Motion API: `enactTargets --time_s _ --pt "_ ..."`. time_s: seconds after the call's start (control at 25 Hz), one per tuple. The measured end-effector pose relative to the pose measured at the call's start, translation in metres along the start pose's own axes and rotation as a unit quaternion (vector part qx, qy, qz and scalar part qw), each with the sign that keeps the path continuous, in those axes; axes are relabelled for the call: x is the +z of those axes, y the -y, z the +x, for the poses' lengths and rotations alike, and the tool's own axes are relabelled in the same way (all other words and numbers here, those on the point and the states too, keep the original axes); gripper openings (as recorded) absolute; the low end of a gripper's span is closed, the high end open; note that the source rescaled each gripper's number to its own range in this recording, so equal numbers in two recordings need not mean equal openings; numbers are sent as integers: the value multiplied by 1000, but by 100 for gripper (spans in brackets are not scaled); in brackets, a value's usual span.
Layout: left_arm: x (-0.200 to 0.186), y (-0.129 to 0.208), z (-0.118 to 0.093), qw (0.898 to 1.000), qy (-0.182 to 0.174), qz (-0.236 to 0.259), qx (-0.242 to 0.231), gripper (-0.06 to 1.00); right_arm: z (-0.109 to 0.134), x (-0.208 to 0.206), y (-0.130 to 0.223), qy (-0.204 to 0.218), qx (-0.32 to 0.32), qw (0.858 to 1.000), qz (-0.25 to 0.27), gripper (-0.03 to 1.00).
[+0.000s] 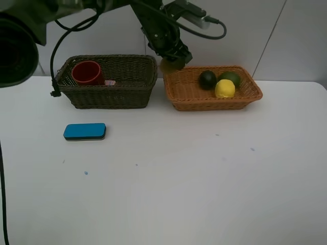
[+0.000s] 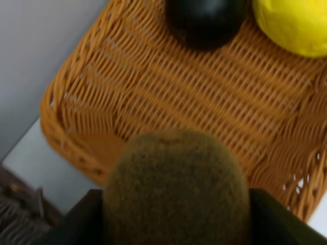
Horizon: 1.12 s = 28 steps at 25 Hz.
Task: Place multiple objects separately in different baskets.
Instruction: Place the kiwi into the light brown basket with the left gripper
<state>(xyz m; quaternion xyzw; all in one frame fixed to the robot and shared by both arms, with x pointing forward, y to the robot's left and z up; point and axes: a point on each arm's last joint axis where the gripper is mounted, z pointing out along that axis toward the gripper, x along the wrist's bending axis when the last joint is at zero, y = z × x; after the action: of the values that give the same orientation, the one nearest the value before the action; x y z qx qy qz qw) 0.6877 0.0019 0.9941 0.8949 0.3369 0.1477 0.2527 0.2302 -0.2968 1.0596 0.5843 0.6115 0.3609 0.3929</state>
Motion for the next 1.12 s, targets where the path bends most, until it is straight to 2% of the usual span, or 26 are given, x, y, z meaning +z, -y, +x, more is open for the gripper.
enactTargets --time_s 0.44,0.64,0.84,1.12 --pt "45 0 -2 998 -8 -62 -7 67 0 0 0 0 0 1000 0 100" --pt "65 2 -9 996 7 -84 -26 67 0 0 0 0 0 1000 0 100" --pt "89 16 -14 997 24 -63 -41 67 0 0 0 0 0 1000 0 100" --pt "93 19 -14 997 24 -59 -41 67 0 0 0 0 0 1000 0 100"
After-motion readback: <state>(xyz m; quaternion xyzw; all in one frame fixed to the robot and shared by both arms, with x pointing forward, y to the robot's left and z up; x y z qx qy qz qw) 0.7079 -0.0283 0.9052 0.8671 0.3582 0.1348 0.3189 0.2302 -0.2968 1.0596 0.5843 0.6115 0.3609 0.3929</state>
